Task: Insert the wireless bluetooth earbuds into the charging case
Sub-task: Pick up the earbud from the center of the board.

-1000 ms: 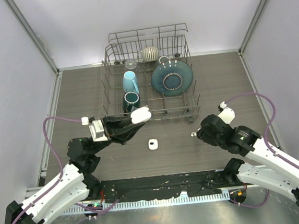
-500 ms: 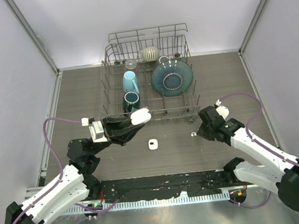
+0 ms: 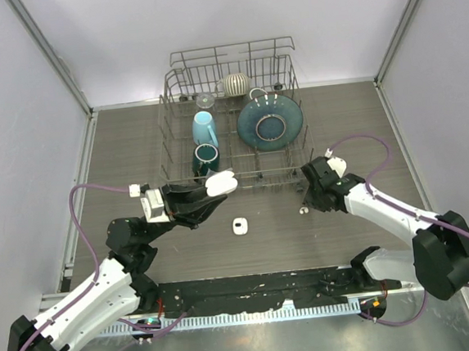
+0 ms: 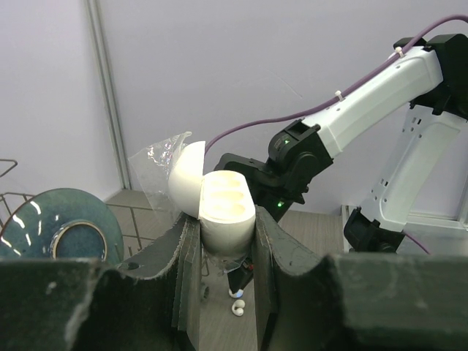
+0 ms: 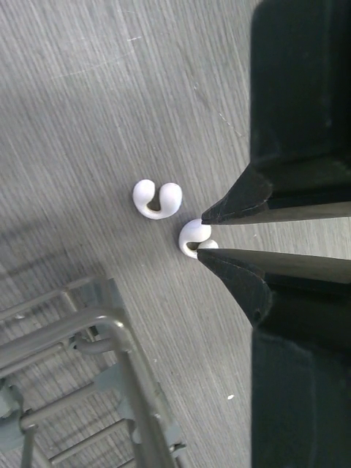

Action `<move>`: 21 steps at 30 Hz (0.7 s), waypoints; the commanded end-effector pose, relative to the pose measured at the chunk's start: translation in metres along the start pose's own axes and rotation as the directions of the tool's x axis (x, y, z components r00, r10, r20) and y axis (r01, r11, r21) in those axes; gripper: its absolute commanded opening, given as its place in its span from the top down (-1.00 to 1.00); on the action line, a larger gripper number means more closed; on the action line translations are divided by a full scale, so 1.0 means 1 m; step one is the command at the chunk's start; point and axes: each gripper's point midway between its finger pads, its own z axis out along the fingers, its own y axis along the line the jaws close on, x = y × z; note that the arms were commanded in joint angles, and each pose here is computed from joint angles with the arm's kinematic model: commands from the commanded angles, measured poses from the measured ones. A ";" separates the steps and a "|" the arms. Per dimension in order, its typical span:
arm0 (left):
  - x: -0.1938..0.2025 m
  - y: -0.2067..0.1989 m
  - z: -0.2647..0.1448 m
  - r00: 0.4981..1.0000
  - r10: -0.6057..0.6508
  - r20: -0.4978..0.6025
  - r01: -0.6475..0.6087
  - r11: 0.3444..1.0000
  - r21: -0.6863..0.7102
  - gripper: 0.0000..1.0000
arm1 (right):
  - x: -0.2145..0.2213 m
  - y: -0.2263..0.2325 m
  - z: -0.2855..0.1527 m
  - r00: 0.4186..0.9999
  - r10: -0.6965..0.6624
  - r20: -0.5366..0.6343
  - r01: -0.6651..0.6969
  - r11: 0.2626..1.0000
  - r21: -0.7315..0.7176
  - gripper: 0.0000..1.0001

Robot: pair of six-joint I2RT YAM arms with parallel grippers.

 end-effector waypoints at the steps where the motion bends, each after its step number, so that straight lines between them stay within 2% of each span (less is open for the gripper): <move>1: -0.012 0.000 0.002 0.999 0.027 0.047 -0.027 1.000 -0.002 1.00 | -0.030 0.014 0.001 0.996 -0.015 0.088 0.016 1.000 -0.010 0.49; 21: -0.011 0.001 0.004 0.999 0.013 0.049 -0.013 1.000 0.003 1.00 | -0.016 -0.006 0.030 0.998 -0.029 0.064 0.025 0.998 0.064 0.42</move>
